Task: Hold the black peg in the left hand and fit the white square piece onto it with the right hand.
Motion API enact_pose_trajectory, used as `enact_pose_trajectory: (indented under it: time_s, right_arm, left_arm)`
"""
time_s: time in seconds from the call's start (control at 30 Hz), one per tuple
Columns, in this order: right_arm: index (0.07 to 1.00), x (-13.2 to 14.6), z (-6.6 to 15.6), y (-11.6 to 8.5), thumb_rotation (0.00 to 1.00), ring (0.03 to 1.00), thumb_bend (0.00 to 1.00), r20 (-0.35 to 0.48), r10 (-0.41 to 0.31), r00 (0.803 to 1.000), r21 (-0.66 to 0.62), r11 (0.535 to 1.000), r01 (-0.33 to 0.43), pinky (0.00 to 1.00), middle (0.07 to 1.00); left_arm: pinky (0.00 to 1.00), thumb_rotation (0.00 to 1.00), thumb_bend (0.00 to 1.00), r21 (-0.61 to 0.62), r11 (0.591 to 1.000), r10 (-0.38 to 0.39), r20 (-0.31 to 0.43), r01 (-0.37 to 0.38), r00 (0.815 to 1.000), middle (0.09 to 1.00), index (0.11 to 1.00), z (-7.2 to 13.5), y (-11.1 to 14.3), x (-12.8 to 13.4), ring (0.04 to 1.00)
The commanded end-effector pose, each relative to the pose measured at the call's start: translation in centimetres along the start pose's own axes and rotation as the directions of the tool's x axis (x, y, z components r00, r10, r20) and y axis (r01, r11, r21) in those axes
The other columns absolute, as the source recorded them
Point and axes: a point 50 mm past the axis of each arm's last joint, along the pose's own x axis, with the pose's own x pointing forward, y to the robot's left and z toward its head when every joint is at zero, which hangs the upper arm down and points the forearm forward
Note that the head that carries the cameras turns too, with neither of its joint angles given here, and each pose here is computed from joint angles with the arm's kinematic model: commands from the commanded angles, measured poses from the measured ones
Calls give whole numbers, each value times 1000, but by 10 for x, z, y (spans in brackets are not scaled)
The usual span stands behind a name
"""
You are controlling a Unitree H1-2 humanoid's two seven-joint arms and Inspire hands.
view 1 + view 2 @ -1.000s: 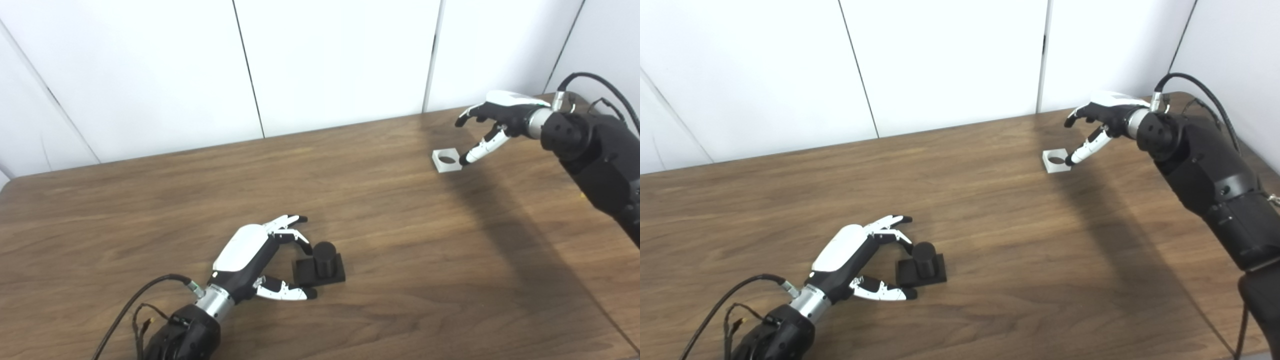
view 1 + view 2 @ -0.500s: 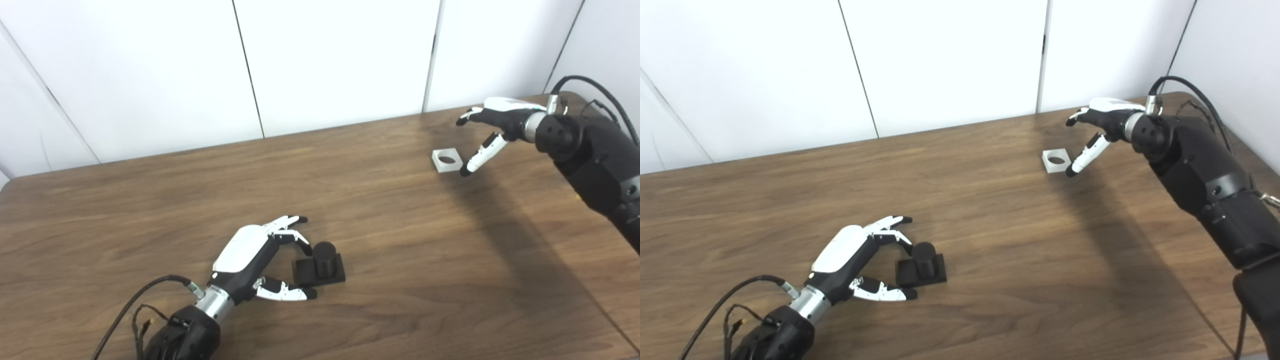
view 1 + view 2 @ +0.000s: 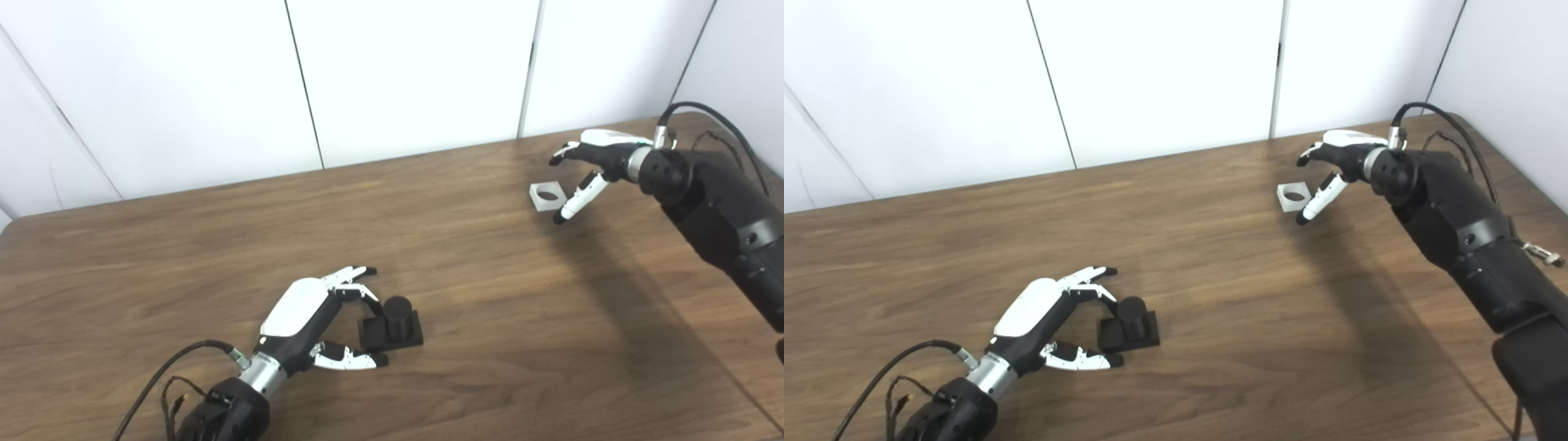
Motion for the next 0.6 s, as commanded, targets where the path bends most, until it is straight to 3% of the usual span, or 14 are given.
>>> enact_pose_trajectory:
  time_s: [0.0,0.57]
  right_arm:
    - [876,-2,9,-22,369,1000,973,27,-87,996,-2,996,87,1000,1000]
    - [820,5,8,4,326,1000,862,20,-85,996,16,996,84,1000,994]
  left_arm:
    - [891,226,812,52,999,14,-28,-12,1000,914,565,-6,11,-2,929]
    - [890,230,810,51,999,17,-30,-16,999,913,562,-5,12,-3,927]
